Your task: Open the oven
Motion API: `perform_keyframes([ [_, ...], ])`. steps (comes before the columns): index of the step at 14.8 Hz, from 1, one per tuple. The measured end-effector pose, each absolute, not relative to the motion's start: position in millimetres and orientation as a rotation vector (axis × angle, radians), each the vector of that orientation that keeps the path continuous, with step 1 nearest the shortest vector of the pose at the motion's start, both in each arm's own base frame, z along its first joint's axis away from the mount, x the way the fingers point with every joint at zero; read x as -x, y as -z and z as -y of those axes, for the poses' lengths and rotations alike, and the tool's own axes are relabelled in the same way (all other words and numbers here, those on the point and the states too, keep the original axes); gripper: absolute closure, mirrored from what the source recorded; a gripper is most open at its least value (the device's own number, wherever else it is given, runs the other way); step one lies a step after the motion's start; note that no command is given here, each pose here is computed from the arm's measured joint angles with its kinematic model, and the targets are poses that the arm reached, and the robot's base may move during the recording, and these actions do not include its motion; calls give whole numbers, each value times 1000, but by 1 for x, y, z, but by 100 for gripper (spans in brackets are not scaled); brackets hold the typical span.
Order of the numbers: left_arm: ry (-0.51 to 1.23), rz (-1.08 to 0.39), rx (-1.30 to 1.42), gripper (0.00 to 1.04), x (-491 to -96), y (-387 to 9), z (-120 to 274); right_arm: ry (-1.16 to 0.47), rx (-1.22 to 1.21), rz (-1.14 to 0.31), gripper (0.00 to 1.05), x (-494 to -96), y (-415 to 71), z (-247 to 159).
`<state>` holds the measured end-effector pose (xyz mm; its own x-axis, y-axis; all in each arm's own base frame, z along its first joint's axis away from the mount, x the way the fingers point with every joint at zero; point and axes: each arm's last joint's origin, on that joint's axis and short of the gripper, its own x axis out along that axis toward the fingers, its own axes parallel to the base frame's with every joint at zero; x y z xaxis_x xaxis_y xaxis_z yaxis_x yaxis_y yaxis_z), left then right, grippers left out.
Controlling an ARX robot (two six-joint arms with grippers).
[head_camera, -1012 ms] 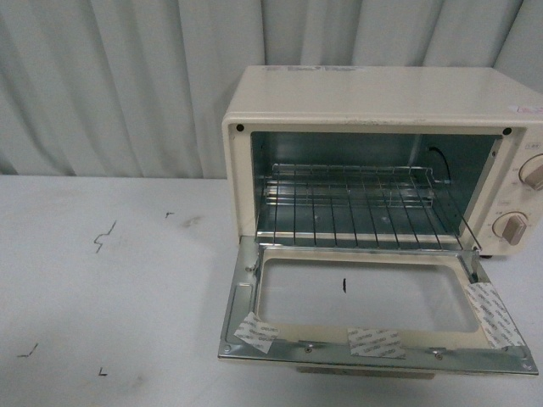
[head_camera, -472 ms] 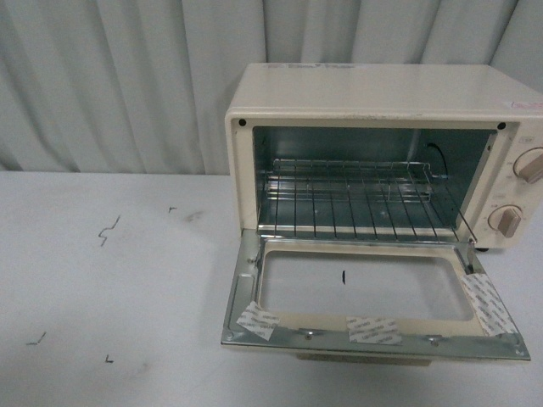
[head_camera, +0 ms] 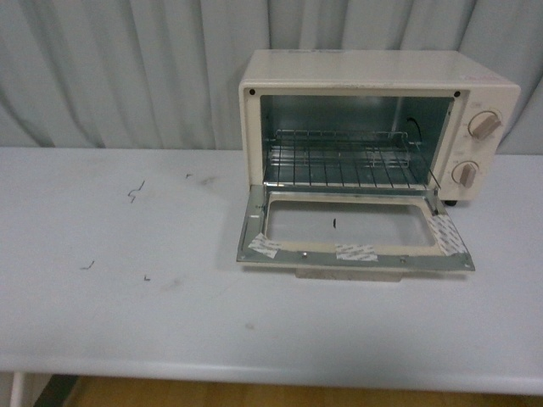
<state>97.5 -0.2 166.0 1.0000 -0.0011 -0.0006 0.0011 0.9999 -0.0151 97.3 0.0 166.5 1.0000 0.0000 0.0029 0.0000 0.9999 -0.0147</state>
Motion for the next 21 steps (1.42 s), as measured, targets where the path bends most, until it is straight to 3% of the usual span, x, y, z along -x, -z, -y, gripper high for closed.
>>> perform_keyframes([
  [21,2,0,15,7,-98,-166,0,0,15,5,6,-97,-167,0],
])
